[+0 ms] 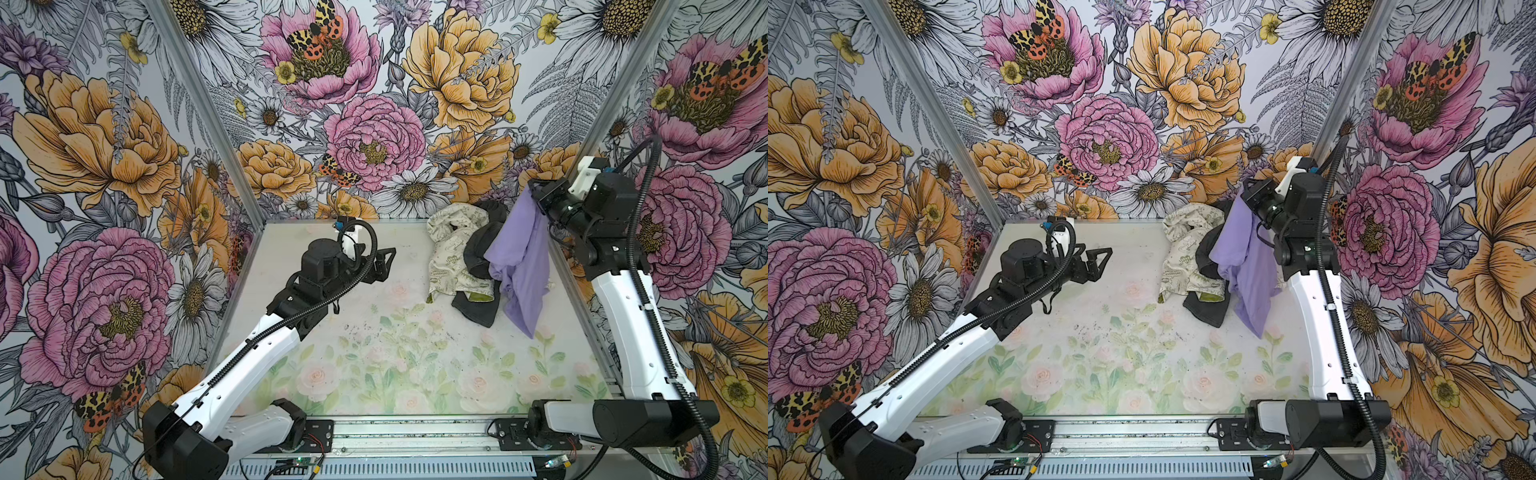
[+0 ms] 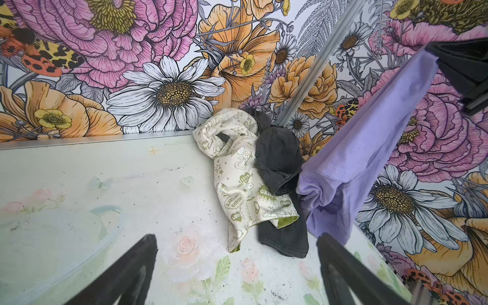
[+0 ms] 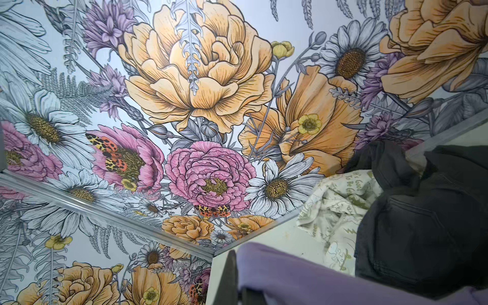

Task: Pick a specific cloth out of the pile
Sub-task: 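Lift the lavender cloth high with the right gripper, pulling it free, then swing the lavender cloth toward the left gripper and grasp it with left, then carry the lavender cloth away with the left gripper while the right withdraws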

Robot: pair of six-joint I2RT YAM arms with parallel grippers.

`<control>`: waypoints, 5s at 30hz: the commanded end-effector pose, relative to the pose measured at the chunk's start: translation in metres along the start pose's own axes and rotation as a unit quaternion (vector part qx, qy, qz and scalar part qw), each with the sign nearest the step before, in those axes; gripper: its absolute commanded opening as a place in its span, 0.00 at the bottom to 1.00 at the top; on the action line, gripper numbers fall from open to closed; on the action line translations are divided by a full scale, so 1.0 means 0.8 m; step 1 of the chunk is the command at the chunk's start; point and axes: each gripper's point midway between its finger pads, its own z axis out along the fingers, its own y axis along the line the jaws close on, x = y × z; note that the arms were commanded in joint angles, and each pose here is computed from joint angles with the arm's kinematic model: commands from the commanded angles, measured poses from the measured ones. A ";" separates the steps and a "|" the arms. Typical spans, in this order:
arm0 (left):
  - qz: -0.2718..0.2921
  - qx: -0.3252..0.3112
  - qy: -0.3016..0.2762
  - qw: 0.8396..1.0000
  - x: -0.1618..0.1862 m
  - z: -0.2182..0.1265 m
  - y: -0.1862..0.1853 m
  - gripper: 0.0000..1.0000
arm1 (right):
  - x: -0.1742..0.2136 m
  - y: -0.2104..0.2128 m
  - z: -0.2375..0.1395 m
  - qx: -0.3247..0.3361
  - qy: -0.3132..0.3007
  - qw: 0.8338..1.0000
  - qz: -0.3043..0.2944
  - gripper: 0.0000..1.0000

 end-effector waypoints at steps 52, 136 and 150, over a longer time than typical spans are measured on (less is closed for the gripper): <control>0.023 0.136 -0.084 0.987 -0.107 0.035 -0.091 0.84 | 0.134 0.297 0.052 -0.263 0.111 0.958 -0.021 0.00; 0.033 -0.186 -0.244 0.951 -0.377 -0.167 0.158 0.00 | 0.133 0.113 0.094 -0.064 0.081 0.995 -0.009 0.87; 0.009 -0.183 -0.316 0.931 -0.464 -0.124 0.245 0.00 | 0.130 0.104 0.102 -0.070 0.096 0.993 -0.008 0.87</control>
